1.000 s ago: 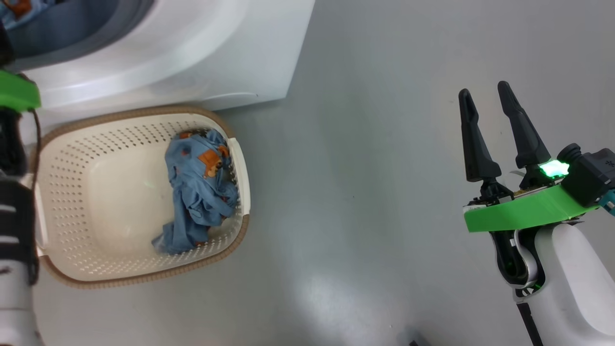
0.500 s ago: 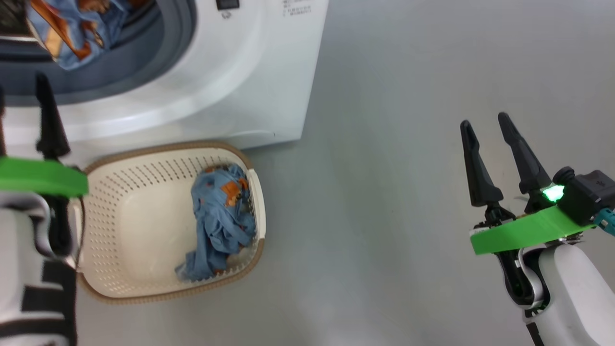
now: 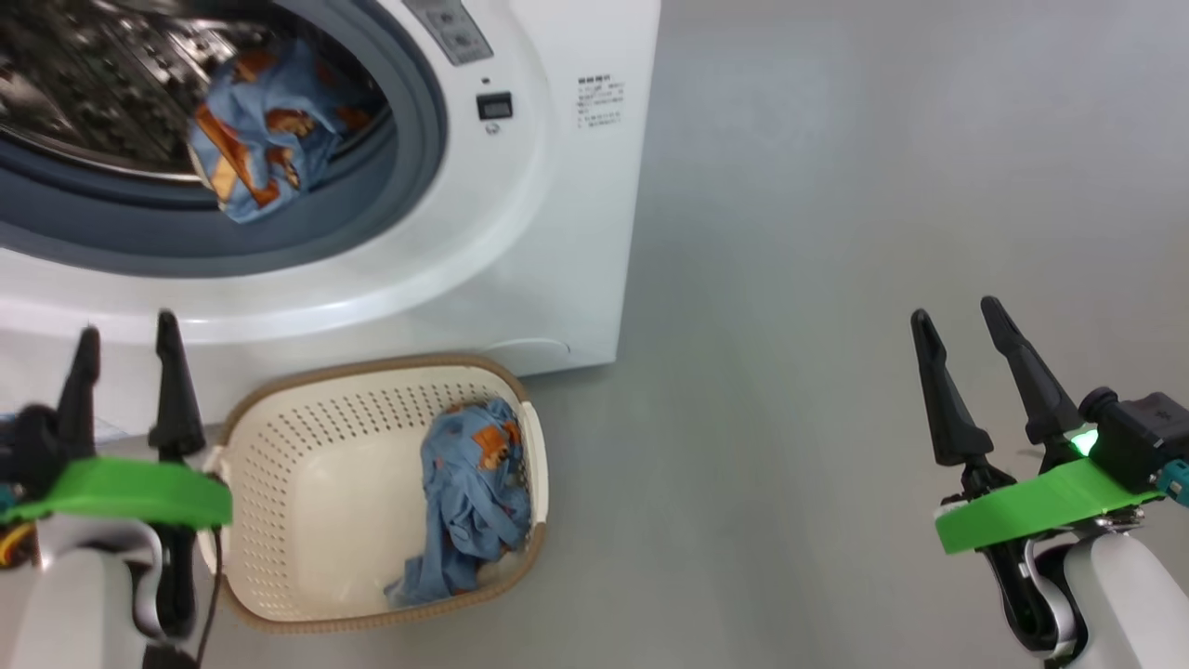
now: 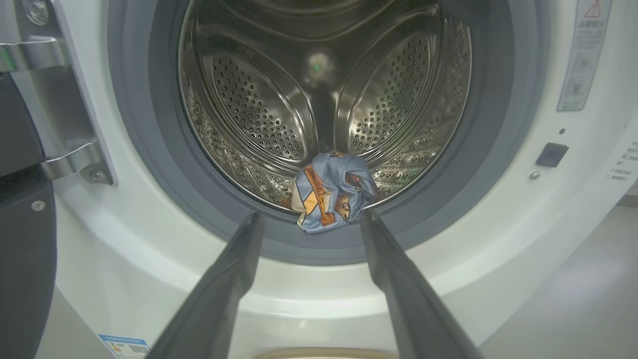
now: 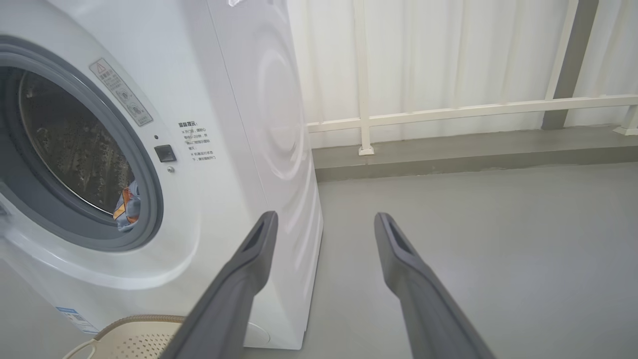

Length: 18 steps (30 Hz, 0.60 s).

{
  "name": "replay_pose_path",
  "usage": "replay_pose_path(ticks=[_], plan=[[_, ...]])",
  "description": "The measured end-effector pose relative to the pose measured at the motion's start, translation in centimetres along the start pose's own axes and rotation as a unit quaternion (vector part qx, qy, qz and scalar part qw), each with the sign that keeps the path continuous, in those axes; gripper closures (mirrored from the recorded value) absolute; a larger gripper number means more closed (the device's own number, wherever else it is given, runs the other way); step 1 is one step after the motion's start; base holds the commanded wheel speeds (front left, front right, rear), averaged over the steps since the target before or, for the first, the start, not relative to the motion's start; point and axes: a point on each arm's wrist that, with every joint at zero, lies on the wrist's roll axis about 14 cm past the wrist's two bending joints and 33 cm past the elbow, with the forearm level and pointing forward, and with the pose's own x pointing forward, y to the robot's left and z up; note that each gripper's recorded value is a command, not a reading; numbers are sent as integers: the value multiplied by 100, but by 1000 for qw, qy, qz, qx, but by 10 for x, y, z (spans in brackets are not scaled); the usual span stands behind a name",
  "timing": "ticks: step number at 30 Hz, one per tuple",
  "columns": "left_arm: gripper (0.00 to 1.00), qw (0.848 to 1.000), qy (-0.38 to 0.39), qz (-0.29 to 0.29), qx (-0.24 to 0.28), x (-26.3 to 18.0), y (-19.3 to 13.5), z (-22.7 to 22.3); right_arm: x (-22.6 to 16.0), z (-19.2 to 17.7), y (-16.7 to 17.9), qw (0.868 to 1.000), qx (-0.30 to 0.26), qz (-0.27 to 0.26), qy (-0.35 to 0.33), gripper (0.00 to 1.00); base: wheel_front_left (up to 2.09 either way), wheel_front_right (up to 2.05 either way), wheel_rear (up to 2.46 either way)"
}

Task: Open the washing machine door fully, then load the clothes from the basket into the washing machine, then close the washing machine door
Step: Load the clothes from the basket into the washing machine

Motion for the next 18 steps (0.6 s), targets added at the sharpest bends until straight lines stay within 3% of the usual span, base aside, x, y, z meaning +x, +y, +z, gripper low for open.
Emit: replay_pose_path(ticks=[18], plan=[[0, 1000, -7, 9, 19, -72, 11, 10, -31, 11, 16, 1000, 12, 15, -11, 0, 0, 0, 0]])
